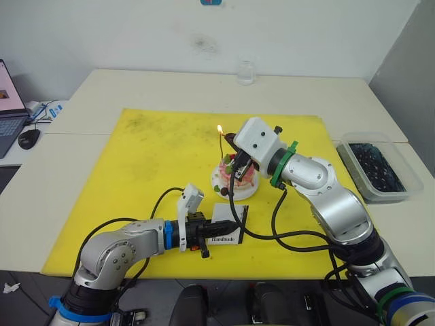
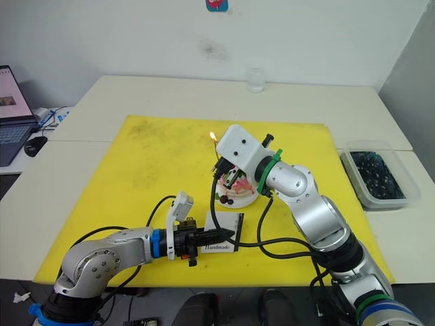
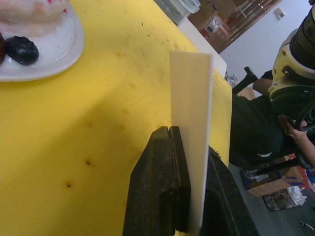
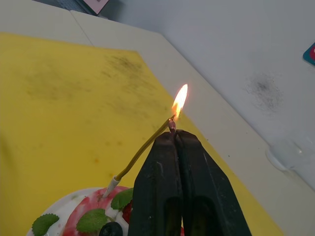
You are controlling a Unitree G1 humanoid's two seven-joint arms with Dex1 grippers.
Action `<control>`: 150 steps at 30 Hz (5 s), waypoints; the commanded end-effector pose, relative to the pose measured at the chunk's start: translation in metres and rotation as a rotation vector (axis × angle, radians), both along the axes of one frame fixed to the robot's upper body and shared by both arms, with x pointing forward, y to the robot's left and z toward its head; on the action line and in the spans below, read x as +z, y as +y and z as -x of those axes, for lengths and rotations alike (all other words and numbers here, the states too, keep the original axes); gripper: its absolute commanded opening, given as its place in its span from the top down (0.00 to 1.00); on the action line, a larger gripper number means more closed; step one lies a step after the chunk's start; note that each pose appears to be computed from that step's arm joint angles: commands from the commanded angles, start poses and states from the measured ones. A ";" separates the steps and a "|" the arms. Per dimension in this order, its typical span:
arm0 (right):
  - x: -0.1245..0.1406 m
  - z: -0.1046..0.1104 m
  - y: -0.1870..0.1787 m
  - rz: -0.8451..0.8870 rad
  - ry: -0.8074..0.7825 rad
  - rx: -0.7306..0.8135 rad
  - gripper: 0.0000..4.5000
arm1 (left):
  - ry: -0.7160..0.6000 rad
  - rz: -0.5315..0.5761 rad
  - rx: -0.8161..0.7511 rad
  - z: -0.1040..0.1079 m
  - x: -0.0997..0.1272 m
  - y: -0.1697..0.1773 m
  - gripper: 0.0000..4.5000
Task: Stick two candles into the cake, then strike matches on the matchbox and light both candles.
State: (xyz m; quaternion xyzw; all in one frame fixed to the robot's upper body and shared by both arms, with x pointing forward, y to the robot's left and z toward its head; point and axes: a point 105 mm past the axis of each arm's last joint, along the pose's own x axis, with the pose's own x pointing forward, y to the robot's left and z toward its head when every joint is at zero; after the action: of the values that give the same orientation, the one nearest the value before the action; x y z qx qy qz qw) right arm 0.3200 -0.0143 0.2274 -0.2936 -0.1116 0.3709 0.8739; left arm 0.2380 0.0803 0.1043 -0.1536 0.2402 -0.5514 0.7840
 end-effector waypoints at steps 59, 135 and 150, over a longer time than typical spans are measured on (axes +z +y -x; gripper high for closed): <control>-0.021 0.018 -0.279 0.008 0.031 -0.878 1.00 | -0.038 0.026 -0.036 0.005 0.004 -0.011 1.00; -0.107 -0.035 -0.170 -0.376 0.409 -0.586 0.99 | -0.041 -0.003 -0.009 0.012 0.004 -0.001 1.00; -0.061 0.049 -0.146 -0.336 0.366 -0.468 0.99 | -0.043 -0.011 -0.038 0.009 0.003 -0.004 1.00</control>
State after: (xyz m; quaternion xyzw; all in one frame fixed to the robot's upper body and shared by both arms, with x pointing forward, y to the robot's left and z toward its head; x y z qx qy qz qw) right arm 0.2832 -0.1639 0.1573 -0.0862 0.0725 0.1771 0.9777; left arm 0.2308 0.0798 0.0988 -0.1403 0.2460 -0.5542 0.7828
